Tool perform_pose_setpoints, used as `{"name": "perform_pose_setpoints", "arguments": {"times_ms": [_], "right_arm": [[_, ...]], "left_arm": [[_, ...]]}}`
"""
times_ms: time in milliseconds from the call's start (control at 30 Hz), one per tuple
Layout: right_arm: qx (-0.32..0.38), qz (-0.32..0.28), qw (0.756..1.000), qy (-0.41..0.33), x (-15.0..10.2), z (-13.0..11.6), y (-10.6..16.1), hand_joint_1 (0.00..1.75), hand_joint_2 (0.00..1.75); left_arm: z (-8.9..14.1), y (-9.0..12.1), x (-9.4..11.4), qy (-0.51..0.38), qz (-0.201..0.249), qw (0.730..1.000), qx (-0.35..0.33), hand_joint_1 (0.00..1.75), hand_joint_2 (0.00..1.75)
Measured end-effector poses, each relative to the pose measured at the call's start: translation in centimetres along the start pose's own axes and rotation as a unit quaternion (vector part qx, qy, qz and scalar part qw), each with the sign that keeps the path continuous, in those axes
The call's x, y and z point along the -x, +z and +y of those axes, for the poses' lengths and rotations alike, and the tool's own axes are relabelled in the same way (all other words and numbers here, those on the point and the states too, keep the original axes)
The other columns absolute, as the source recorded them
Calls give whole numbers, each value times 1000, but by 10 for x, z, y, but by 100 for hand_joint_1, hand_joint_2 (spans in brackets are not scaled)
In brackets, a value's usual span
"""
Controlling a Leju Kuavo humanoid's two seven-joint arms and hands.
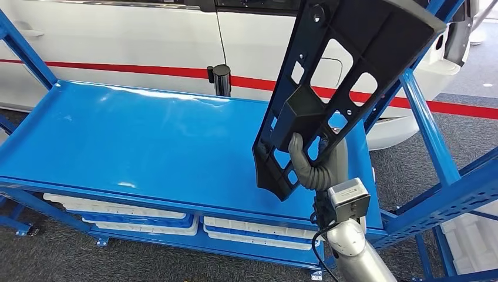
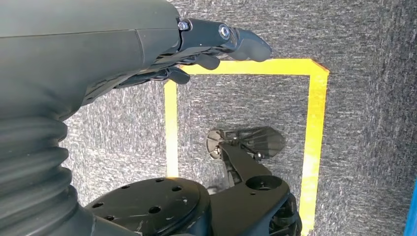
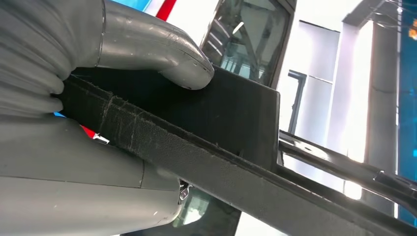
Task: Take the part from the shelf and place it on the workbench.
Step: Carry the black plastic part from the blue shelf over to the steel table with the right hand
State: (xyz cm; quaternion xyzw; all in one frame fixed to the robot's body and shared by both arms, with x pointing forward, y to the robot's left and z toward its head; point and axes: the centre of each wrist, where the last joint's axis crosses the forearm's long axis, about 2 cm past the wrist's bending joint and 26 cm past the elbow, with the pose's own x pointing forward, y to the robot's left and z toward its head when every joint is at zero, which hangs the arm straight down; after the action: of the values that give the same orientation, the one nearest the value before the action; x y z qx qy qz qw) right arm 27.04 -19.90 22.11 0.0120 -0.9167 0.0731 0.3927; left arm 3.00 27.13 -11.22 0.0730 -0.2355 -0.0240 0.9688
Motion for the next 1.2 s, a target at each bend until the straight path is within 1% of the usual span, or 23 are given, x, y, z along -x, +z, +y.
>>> {"name": "perform_pose_setpoints", "arguments": {"times_ms": [267,467,1200], "right_arm": [[3,9,1000,-30,1,0,1,175,175],[12,-1,1000,-26,1,0,6,175,175],[20,-10,999,-36,-3,-1,6,175,175]], "left_arm": [[-3,1,0,-5,3,1000,1,0,175],[-4,1,0,-7,2,1000,2,0,175],[-5,1,-1,-6,-2,1000,10,0,175]]}}
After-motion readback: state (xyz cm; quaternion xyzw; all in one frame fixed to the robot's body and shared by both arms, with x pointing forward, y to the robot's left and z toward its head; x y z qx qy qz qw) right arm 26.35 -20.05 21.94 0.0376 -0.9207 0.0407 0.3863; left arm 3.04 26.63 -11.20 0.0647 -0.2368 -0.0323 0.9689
